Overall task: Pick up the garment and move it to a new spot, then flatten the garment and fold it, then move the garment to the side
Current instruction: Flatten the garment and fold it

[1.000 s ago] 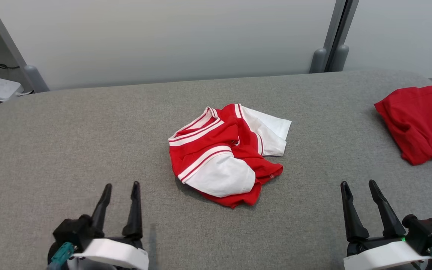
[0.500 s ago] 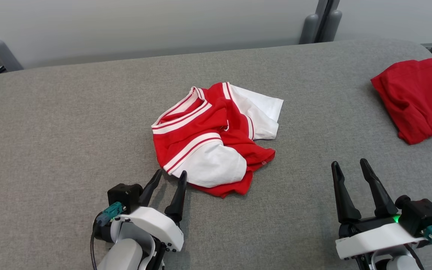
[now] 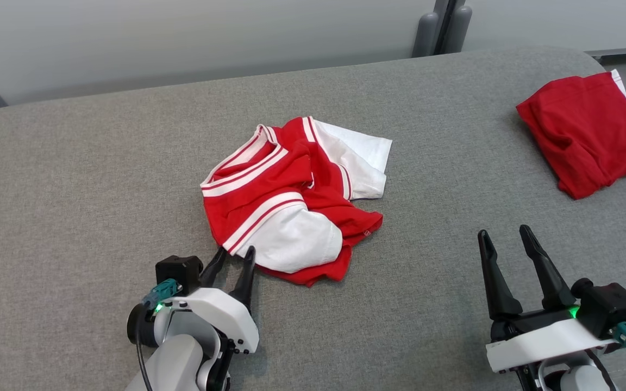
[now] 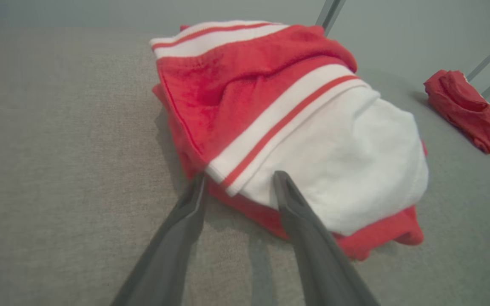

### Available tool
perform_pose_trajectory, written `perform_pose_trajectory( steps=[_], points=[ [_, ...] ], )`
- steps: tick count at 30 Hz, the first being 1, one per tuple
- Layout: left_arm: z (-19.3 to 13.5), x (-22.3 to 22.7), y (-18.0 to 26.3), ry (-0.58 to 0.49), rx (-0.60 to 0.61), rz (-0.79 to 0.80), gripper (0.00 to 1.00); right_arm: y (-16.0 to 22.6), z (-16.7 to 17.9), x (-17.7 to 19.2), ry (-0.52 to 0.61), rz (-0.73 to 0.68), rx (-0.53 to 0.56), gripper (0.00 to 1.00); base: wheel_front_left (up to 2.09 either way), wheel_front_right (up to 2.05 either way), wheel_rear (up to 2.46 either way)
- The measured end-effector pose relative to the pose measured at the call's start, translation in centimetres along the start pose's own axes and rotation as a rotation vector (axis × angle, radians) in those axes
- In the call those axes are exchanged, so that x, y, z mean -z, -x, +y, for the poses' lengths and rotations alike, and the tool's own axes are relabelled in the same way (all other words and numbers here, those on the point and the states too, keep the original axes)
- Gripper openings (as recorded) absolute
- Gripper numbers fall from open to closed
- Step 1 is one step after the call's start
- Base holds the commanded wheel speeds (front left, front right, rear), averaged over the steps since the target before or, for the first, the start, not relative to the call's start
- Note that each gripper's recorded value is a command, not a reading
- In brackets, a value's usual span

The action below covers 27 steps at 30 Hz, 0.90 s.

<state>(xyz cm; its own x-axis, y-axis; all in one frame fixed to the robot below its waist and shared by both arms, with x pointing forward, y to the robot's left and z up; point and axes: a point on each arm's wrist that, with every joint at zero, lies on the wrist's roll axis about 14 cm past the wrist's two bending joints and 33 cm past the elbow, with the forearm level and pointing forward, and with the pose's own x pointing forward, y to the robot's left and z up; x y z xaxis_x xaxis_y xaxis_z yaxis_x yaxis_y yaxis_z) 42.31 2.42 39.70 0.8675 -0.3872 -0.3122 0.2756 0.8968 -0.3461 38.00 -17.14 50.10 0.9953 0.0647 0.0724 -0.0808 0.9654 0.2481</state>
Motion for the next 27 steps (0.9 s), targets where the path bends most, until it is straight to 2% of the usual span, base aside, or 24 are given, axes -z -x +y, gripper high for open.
perform_pose_trajectory(
  steps=[3,7,12,16,20,27],
  points=[
    [0.1,-0.2,0.0,0.016,-0.006,-0.006,0.0,0.0,0.3,0.0,0.003,0.001,-0.011,1.0,0.0,0.0,0.0],
    [0.6,-3.4,-0.2,0.027,-0.024,-0.098,0.0,-0.2,1.4,0.4,-0.013,0.014,-0.047,1.0,0.0,0.0,0.0],
    [3.6,-6.4,1.1,-0.005,-0.103,-0.194,0.0,0.0,3.4,3.0,-0.063,0.092,-0.099,1.0,0.0,0.0,0.0],
    [7.7,-5.6,3.2,-0.015,-0.205,-0.179,0.0,0.0,4.8,4.9,-0.07,0.157,-0.148,1.0,0.0,0.0,0.0],
    [11.3,-4.9,4.9,-0.097,-0.291,-0.14,0.0,-1.1,6.1,4.9,-0.074,0.157,-0.194,1.0,0.0,0.0,0.0],
    [12.2,-4.9,5.1,-0.116,-0.299,-0.131,0.0,-1.3,6.4,5.5,-0.079,0.176,-0.207,1.0,0.0,0.0,0.0]
  ],
)
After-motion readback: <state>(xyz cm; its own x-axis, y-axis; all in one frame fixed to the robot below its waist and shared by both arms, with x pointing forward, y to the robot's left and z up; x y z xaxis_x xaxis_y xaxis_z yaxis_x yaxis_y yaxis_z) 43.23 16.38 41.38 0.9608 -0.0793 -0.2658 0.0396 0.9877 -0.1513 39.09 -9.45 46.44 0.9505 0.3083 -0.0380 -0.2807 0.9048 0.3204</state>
